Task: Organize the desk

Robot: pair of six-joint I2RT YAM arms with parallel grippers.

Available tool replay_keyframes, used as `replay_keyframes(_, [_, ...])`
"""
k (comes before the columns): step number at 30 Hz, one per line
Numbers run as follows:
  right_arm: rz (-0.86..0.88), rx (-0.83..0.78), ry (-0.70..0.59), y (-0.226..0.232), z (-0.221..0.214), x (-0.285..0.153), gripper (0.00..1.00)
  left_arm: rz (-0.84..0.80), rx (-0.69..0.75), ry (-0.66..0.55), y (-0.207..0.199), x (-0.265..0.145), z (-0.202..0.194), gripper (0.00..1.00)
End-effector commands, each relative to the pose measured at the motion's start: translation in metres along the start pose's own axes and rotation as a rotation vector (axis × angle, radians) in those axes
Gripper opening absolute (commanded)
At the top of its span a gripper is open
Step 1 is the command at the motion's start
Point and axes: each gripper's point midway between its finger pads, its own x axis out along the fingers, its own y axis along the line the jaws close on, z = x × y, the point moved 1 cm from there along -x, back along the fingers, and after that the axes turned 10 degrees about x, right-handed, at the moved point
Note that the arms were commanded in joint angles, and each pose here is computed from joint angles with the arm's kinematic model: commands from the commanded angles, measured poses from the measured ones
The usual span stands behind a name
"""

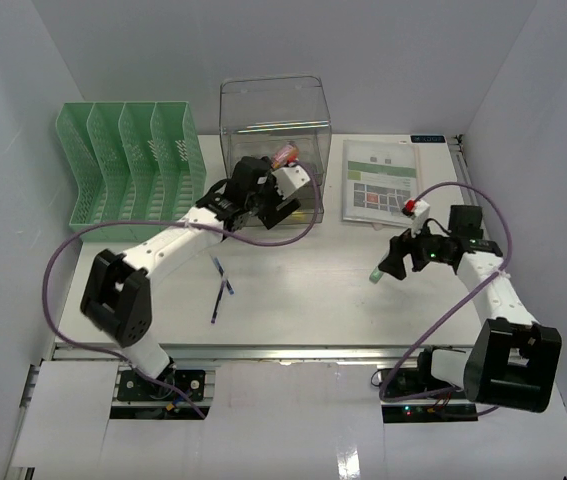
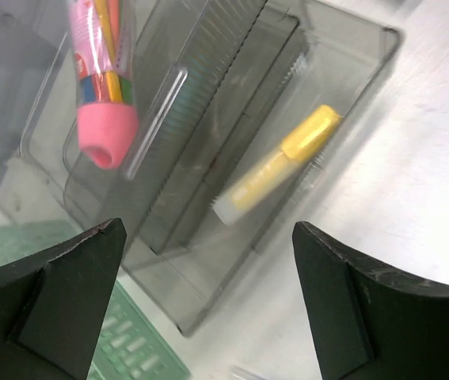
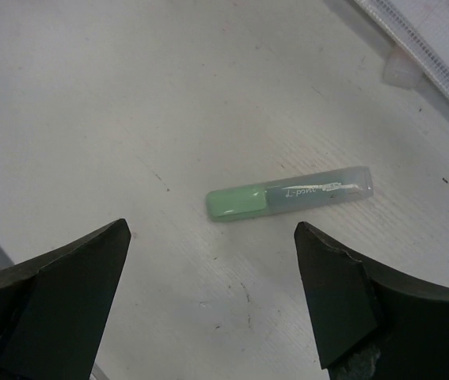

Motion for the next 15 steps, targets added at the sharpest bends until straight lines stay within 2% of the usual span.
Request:
replay_keyframes(1, [-0.407,0.024,0.118,-0.039,-0.013,0.009,0.9,0.052,-0.245,-0.247,0.007,-0.08,0.042,0.98])
replay_keyframes(4, [-0.527,0.219,0.157,-0.045,-0.024,0.013,0.9,0.153,-0.425,-0.325,0.011,-0.131,0.034,0.98])
replay_keyframes(8, [-0.544,0.327,0.109,-0.043,-0.017,0.016,0.9,0.21,-0.716,-0.383,-0.021,-0.166,-0.008,0.98])
replay_keyframes(11, [-0.492,0.415,0.115,-0.038,-0.013,0.03,0.9,0.225,-0.773,-0.389,-0.045,-0.18,-0.039,0.98])
replay_keyframes(15, [-0.475,0.489,0.137,-0.043,-0.01,0.046,0.9,0.292,-0.8,-0.413,-0.048,-0.203,-0.057,0.98])
